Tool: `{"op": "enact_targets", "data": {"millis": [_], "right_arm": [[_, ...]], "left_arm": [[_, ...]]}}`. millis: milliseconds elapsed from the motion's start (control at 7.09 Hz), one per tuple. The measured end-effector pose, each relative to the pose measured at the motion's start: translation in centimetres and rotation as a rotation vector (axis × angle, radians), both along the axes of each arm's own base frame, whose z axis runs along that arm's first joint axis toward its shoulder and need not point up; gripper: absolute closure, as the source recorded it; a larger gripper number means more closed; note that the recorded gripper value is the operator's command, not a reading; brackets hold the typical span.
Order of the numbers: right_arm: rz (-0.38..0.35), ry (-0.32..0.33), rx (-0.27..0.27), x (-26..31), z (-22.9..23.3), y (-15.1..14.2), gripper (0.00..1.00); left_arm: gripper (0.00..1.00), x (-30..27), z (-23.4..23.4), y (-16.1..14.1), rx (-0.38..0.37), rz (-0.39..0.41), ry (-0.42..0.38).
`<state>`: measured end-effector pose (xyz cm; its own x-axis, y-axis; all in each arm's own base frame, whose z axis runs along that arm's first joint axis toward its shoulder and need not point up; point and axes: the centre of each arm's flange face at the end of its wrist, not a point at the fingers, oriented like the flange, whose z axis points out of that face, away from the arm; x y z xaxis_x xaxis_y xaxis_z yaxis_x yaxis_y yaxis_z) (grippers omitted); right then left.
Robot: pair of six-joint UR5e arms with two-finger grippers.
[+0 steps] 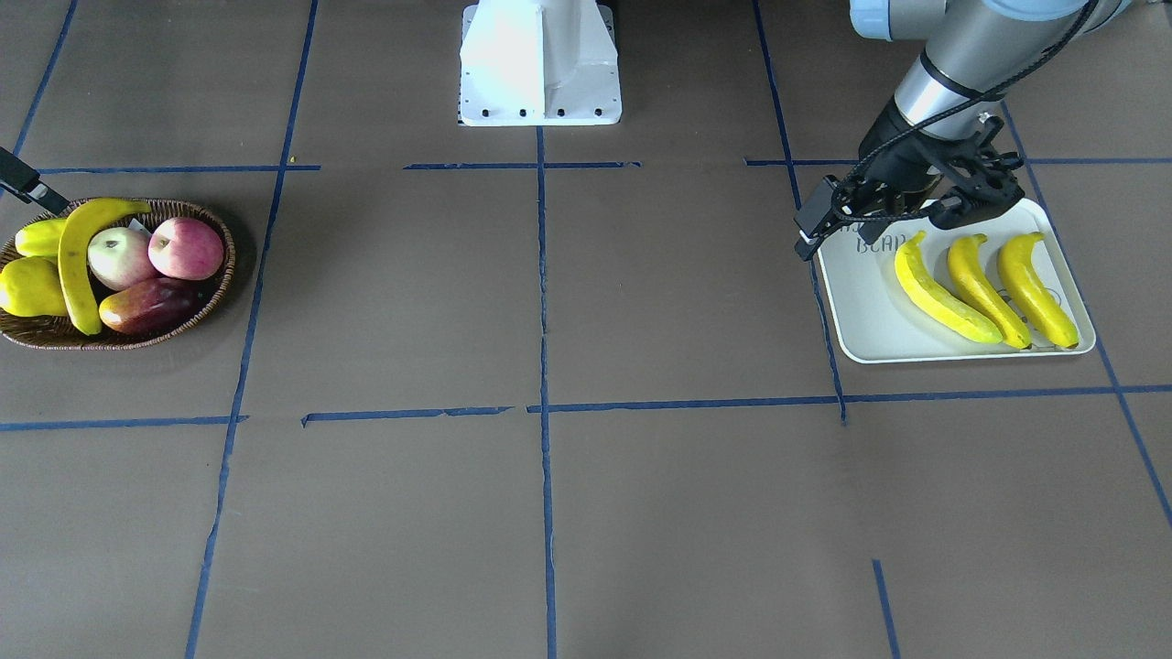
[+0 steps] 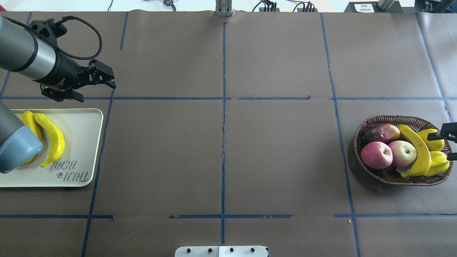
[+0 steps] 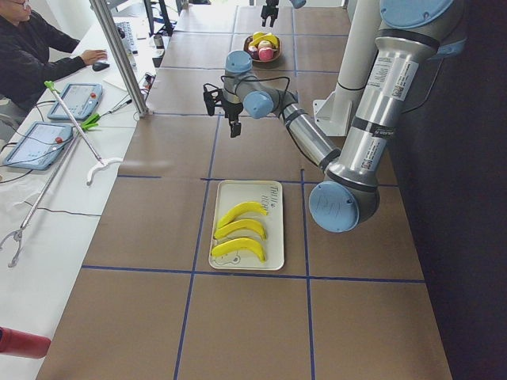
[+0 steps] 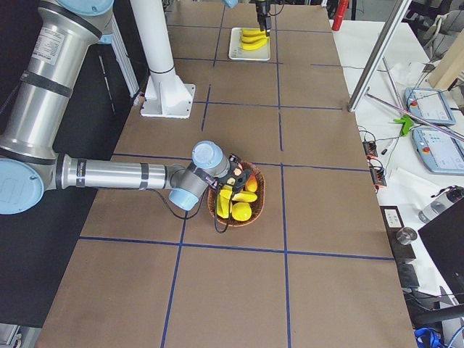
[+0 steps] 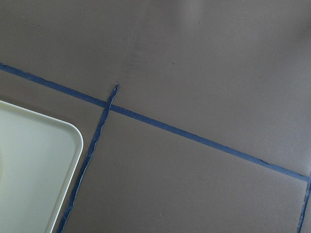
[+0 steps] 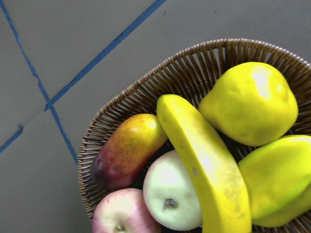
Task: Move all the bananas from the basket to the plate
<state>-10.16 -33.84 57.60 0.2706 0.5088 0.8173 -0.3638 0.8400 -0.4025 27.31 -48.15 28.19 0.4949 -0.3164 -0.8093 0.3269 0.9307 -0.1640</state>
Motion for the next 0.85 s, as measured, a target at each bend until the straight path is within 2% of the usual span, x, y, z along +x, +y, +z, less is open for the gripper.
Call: {"op": "enact_targets", "data": {"millis": [564,846], "right_arm": [[-0.094,0.043,-0.030,-3.4,2.6,2.4,0.00],[-0.099,0.069,-0.039,-4.2,3.9,2.5,0.01]], "left_arm": [[0.00,0.1,-0.4,0.0,0.006,0.001,0.005],[0.00,0.1,-0.5,0.0,0.007,0.001,0.006]]}}
